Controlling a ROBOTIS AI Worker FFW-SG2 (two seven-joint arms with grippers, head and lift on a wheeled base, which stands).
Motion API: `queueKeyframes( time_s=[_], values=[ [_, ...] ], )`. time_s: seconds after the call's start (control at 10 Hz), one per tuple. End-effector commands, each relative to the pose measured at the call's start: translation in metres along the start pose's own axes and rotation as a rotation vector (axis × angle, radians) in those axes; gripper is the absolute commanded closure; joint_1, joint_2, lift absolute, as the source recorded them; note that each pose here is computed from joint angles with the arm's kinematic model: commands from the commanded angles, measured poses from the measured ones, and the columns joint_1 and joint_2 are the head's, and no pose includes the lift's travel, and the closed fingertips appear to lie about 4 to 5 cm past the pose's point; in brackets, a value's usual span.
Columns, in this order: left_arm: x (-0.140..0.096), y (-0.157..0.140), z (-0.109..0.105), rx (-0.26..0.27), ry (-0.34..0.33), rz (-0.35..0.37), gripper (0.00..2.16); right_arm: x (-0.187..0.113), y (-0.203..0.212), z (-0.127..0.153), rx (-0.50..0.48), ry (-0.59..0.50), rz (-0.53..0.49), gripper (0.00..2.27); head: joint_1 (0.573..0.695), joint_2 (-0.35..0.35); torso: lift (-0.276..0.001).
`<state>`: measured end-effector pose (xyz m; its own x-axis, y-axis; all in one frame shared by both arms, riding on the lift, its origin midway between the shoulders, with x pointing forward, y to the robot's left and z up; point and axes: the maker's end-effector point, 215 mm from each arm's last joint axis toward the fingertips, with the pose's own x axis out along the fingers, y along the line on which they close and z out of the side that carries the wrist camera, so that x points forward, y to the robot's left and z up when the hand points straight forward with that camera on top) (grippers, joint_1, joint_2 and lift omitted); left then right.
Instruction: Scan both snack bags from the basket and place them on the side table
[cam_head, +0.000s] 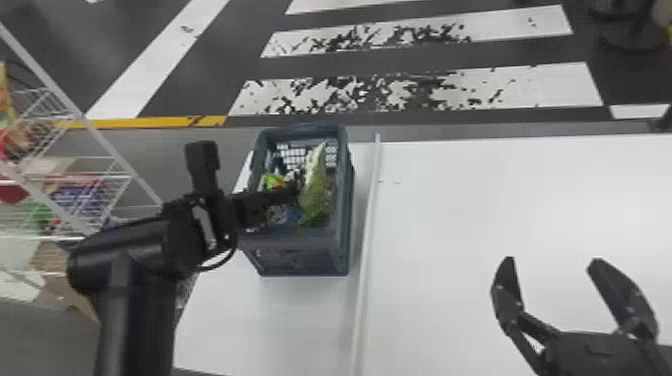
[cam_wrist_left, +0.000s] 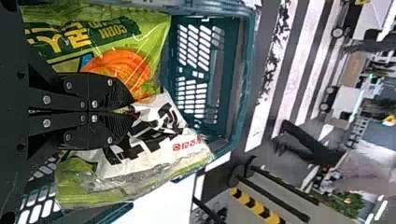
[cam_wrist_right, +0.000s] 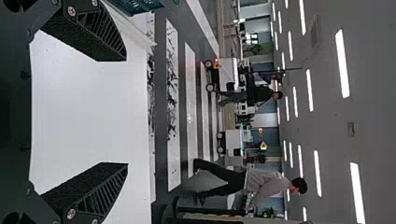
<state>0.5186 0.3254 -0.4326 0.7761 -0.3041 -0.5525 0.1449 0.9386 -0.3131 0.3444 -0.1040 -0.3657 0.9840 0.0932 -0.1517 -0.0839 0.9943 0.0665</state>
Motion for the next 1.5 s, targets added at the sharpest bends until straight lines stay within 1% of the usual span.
queueKeyframes(
  time_s=[0.0, 0.1, 0.3, 0.5, 0.6, 0.8, 0.9, 1.0, 1.1, 1.2, 1.3, 1.4],
  values=[
    [-0.015, -0.001, 0.013, -0.027, -0.049, -0.017, 2.14, 0.0, 0.002, 0.0, -0.001, -0.001, 0.002, 0.12, 0.695, 0.277, -0.075],
    [-0.027, -0.005, 0.025, -0.034, -0.086, -0.032, 2.13, 0.0, 0.003, 0.0, -0.005, 0.0, 0.003, 0.12, 0.695, 0.286, -0.075],
    [-0.049, -0.029, 0.053, -0.027, -0.155, -0.081, 2.14, 0.0, 0.004, 0.0, -0.008, -0.001, 0.002, 0.12, 0.695, 0.297, -0.075],
    [-0.065, -0.064, 0.069, -0.008, -0.179, -0.115, 2.14, -0.002, 0.007, 0.001, -0.013, -0.004, 0.005, 0.12, 0.695, 0.284, -0.075],
    [-0.065, -0.084, 0.07, -0.006, -0.179, -0.137, 2.14, -0.002, 0.008, 0.001, -0.016, -0.004, 0.005, 0.12, 0.695, 0.272, -0.075],
    [-0.054, -0.138, 0.075, -0.057, -0.205, -0.244, 2.14, -0.005, 0.009, 0.003, -0.018, -0.01, 0.002, 0.12, 0.695, 0.241, -0.075],
    [-0.046, -0.178, 0.08, -0.069, -0.218, -0.311, 2.14, -0.007, 0.008, 0.005, -0.022, -0.016, -0.002, 0.12, 0.695, 0.206, -0.075],
    [-0.04, -0.209, 0.083, -0.058, -0.216, -0.361, 2.14, -0.008, 0.008, 0.007, -0.027, -0.021, -0.006, 0.12, 0.695, 0.165, -0.075],
    [-0.034, -0.233, 0.082, -0.03, -0.202, -0.39, 2.14, -0.01, 0.004, 0.01, -0.029, -0.031, -0.021, 0.12, 0.695, 0.112, -0.075],
    [-0.027, -0.254, 0.077, -0.005, -0.181, -0.415, 2.14, -0.01, 0.002, 0.013, -0.034, -0.04, -0.032, 0.12, 0.695, 0.068, -0.075],
    [-0.012, -0.266, 0.06, 0.016, -0.136, -0.412, 2.14, -0.011, 0.002, 0.017, -0.03, -0.053, -0.034, 0.12, 0.695, 0.03, -0.075],
    [0.005, -0.283, 0.037, 0.015, -0.079, -0.434, 2.14, -0.012, 0.001, 0.018, -0.029, -0.058, -0.037, 0.12, 0.695, 0.011, -0.075]
  ],
)
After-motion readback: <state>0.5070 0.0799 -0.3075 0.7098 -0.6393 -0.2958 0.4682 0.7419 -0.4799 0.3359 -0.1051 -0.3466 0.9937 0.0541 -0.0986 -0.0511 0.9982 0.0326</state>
